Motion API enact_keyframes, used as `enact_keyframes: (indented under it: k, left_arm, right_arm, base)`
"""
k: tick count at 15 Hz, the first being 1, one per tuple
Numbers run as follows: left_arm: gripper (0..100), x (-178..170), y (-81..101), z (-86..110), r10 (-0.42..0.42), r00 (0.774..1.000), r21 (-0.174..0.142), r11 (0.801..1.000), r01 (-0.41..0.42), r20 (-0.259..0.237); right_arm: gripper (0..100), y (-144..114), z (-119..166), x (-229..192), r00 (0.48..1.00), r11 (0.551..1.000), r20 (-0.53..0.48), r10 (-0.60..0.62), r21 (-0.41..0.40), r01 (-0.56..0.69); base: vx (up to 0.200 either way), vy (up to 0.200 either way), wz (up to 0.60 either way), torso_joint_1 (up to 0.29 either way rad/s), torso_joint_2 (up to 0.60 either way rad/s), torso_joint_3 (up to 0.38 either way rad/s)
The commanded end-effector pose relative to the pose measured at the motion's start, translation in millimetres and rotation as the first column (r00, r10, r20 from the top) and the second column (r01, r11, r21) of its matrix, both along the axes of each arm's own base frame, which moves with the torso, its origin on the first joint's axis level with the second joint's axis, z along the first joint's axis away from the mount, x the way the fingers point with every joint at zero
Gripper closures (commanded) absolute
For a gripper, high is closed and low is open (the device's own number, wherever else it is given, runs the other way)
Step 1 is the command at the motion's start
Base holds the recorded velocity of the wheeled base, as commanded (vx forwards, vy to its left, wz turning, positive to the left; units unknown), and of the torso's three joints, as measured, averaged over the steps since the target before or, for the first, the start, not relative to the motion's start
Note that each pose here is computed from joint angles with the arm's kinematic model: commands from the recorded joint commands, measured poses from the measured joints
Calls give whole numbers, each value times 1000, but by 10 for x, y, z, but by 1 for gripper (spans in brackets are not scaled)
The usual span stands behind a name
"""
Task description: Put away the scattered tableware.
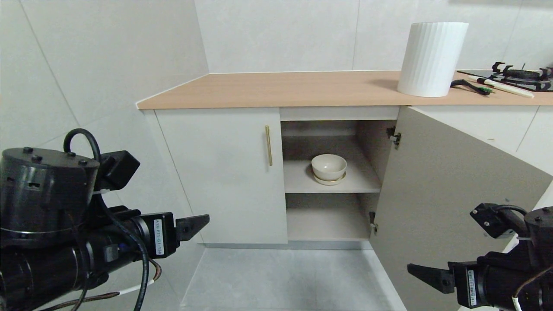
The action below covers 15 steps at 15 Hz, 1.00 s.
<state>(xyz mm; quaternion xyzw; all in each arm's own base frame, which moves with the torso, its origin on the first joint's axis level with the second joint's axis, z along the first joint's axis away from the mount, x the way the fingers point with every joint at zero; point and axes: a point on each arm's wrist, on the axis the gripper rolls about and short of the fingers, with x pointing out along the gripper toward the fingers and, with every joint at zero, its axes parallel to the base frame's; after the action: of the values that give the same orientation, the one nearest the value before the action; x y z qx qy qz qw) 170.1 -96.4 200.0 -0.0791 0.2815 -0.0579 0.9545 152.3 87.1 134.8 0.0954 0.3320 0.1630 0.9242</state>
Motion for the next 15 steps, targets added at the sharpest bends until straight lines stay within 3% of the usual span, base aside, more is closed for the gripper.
enact_keyframes:
  k: [1, 5, 8, 10, 12, 15]
  left_arm:
    - [0, 4, -2, -4, 0, 1000, 1, 1000, 0, -2]
    - [0, 2, -5, -4, -2, 1000, 0, 1000, 2, -3]
    - [0, 1, -1, -4, -1, 1000, 0, 1000, 1, -1]
    - [0, 1, -1, -4, -1, 1000, 0, 1000, 1, -1]
    - [0, -2, 1, -1, -1, 1000, -1, 1000, 1, 0]
    - [0, -2, 1, -1, -1, 1000, -1, 1000, 1, 0]
  right_arm:
    - [0, -5, -8, 2, 1000, 1000, -2, -5, -3, 5]
    - [0, -42, -21, -25, 998, 999, -57, -24, -49, 22]
    - [0, -126, 51, -8, 994, 990, -72, -88, -121, 79]
    - [0, -257, 108, -40, 985, 971, -105, -138, -209, 114]
    - [0, -406, 191, 14, 974, 956, -76, -213, -223, 191]
    - [0, -822, 249, 140, 933, 885, -31, -359, -328, 330]
  base:
    - [0, -200, 0, 2, 2, 2]
    - [0, -200, 0, 0, 4, 2]
    - [0, 0, 0, 0, 0, 0]
    - [0, 0, 0, 0, 0, 0]
    - [0, 0, 0, 0, 0, 0]
    - [0, 0, 0, 0, 0, 0]
